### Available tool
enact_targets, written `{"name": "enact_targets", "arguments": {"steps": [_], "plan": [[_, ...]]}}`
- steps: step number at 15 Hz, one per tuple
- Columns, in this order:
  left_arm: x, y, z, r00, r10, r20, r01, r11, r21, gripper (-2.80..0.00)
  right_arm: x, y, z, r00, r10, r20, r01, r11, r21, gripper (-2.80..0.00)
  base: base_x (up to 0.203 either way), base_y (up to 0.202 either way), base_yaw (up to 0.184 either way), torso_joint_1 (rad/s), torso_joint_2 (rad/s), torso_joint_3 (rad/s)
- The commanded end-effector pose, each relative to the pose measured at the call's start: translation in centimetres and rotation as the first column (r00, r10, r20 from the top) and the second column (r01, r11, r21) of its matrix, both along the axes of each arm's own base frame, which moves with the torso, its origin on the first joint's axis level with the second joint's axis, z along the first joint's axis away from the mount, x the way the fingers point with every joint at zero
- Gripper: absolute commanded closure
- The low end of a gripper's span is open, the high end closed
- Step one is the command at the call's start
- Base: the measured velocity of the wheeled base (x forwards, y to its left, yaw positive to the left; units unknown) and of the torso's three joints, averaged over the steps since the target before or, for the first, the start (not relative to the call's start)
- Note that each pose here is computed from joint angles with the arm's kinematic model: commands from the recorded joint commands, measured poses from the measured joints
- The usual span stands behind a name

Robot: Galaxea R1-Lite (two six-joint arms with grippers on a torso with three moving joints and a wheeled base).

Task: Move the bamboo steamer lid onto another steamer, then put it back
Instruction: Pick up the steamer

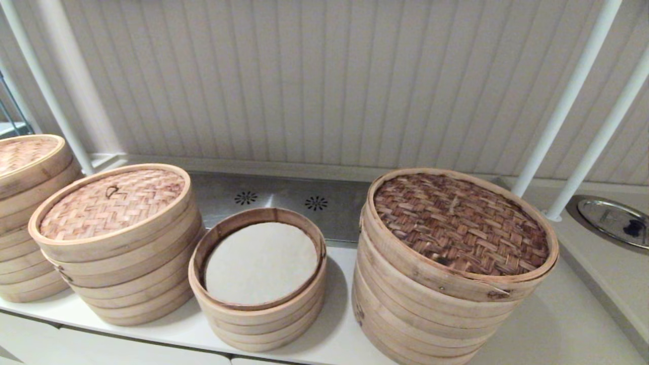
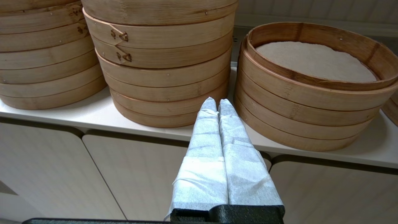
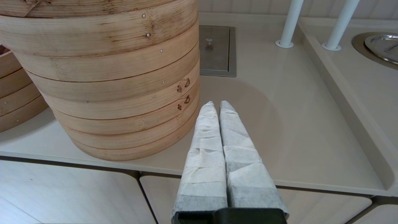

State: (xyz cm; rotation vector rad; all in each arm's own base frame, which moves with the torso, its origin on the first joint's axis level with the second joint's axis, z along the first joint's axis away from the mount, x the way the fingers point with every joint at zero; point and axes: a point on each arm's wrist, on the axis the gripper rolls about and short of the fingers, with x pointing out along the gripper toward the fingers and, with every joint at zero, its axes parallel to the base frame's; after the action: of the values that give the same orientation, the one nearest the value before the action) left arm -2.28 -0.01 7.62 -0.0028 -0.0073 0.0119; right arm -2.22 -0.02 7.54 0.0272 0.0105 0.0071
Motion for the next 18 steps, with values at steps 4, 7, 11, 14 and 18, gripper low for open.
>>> {"name": "enact_targets", "arguments": {"steps": [4, 7, 11, 14, 18], "plan": [[0.0, 0.0, 0.0, 1.000, 0.003, -0.001, -0.003, 1.000, 0.007, 0.00, 0.0, 0.0, 0.0, 1.000, 0.000, -0.002, 0.000, 1.000, 0.000, 0.00, 0.000, 0.000, 0.000, 0.000, 0.00, 0.000], [-0.5, 0.0, 1.6, 0.999, 0.013, 0.040, -0.014, 1.000, 0.016, 0.00, 0.0, 0.0, 0.0, 1.000, 0.000, 0.000, 0.000, 1.000, -0.001, 0.00, 0.000, 0.000, 0.000, 0.000, 0.00, 0.000], [-2.2, 0.0, 9.2, 0.999, 0.019, 0.042, -0.020, 1.000, 0.019, 0.00, 0.0, 0.0, 0.0, 1.000, 0.000, 0.000, 0.000, 1.000, -0.001, 0.00, 0.000, 0.000, 0.000, 0.000, 0.00, 0.000], [-0.5, 0.0, 14.2, 1.000, 0.021, -0.017, -0.021, 1.000, 0.016, 0.00, 0.0, 0.0, 0.0, 1.000, 0.000, -0.002, 0.000, 1.000, -0.001, 0.00, 0.000, 0.000, 0.000, 0.000, 0.00, 0.000], [4.0, 0.2, 20.2, 0.991, 0.061, -0.117, -0.062, 0.998, -0.010, 0.00, 0.0, 0.0, 0.0, 1.000, 0.000, -0.001, 0.000, 1.000, -0.001, 0.00, 0.000, 0.000, 0.000, 0.000, 0.00, 0.000]]}}
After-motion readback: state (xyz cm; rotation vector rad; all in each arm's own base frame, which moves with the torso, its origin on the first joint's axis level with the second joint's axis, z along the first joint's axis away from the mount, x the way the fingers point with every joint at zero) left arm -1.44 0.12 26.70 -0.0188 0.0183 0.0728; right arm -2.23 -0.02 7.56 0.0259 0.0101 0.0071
